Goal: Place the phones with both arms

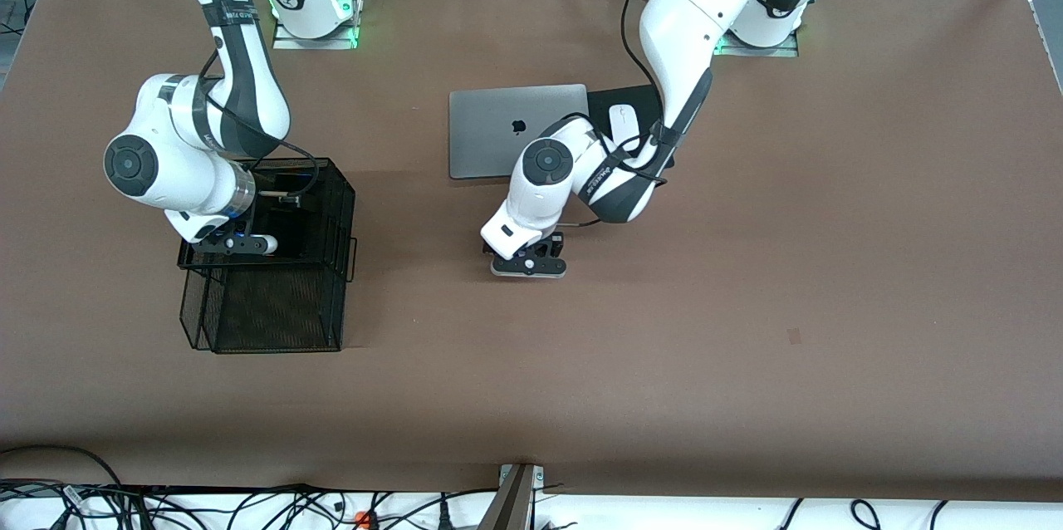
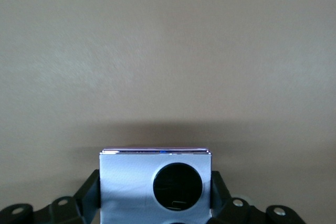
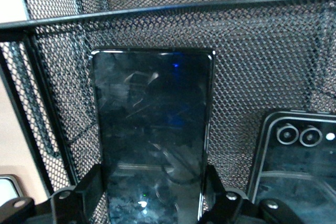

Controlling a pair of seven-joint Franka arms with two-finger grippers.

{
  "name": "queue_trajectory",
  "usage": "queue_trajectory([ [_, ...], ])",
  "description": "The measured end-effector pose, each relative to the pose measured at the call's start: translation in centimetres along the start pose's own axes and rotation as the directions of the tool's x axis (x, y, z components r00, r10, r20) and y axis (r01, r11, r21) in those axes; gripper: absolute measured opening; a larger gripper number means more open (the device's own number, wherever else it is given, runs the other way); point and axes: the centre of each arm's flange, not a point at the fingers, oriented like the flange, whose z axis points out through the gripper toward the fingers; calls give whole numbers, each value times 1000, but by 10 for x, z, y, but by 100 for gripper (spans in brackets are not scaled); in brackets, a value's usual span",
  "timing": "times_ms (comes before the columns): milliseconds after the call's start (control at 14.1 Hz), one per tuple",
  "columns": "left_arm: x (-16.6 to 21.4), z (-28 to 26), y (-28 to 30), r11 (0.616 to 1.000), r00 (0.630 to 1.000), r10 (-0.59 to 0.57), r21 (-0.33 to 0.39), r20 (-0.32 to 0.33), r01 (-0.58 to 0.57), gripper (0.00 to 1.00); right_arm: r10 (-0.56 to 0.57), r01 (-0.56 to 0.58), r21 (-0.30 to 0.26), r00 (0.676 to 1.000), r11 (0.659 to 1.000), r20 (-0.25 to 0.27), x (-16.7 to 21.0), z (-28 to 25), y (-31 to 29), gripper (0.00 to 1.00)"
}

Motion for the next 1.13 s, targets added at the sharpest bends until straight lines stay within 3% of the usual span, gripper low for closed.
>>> queue_trajectory([
  [142, -3, 13, -4, 1000, 1000, 1, 14, 11, -1, 85, 1, -1, 3, 1000, 1000, -14, 3, -7, -3, 99],
  [566, 5, 14, -9, 997, 997, -71, 15, -5, 71, 88, -32, 33, 24, 999, 999, -36, 16, -63, -23, 100],
  [708, 11, 6, -7, 995, 995, -99, 6, -19, 99, 100, -48, 49, 28, 997, 998, -53, 20, -87, -31, 100],
  [779, 14, 3, -8, 994, 994, -105, 12, -18, 106, 100, -54, 56, 29, 997, 998, -60, 21, -95, -34, 100],
  [1133, 65, -43, -69, 975, 986, -164, 158, 38, 156, 100, -67, 69, 20, 993, 997, -93, 29, -119, -64, 100],
])
